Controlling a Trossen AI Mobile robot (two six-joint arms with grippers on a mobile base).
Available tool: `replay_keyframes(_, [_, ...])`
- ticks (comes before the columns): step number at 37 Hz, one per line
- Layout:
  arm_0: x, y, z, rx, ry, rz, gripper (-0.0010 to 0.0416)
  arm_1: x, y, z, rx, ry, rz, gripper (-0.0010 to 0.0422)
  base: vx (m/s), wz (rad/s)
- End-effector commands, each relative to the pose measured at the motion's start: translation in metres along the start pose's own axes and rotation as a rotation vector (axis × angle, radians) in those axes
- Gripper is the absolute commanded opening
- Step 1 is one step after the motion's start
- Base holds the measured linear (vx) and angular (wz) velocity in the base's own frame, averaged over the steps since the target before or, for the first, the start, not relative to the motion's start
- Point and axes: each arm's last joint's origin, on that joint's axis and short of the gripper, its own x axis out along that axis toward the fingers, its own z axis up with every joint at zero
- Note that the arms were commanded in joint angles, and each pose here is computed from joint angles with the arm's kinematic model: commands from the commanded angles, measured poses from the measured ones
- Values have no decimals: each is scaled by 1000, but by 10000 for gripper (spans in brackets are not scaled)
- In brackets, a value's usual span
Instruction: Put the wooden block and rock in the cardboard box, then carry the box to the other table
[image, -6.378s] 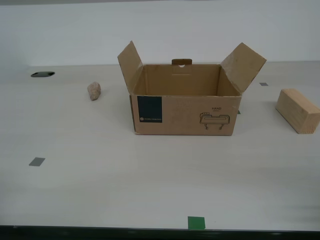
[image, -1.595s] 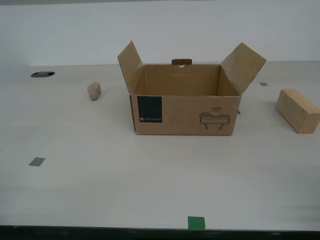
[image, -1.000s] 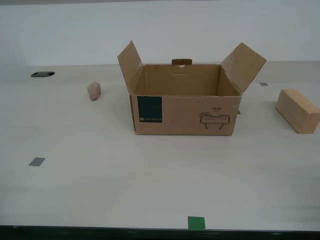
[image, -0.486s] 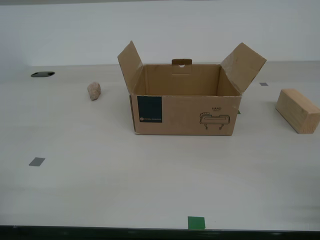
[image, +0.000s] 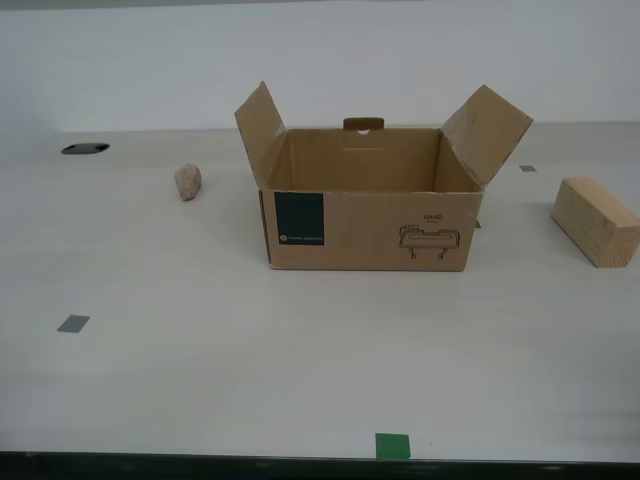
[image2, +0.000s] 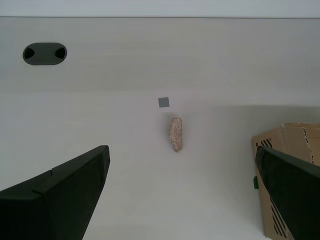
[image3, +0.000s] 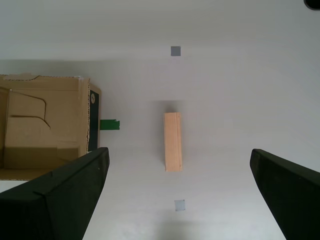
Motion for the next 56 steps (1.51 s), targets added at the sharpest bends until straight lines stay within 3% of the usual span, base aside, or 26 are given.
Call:
replay_keyframes(1, [0,0,-1,2,5,2,394,0,0,0,-14,0,-7,400,0,0])
replay_keyframes(12, [0,0,-2,2,19,1,394,0,-2,-1,-37,12,-62,400,0,0])
replay_keyframes(24, [-1,0,-4,2,41,-1,394,-1,-1,-7,-81,79,-56,400,0,0])
replay_keyframes(47, [-1,0,-8,3,84,-4,394,-2,-1,-10,-94,114,-52,400,0,0])
replay_keyframes(56, [-1,0,-8,3,85,-4,394,35,-1,-1,-59,219,-47,400,0,0])
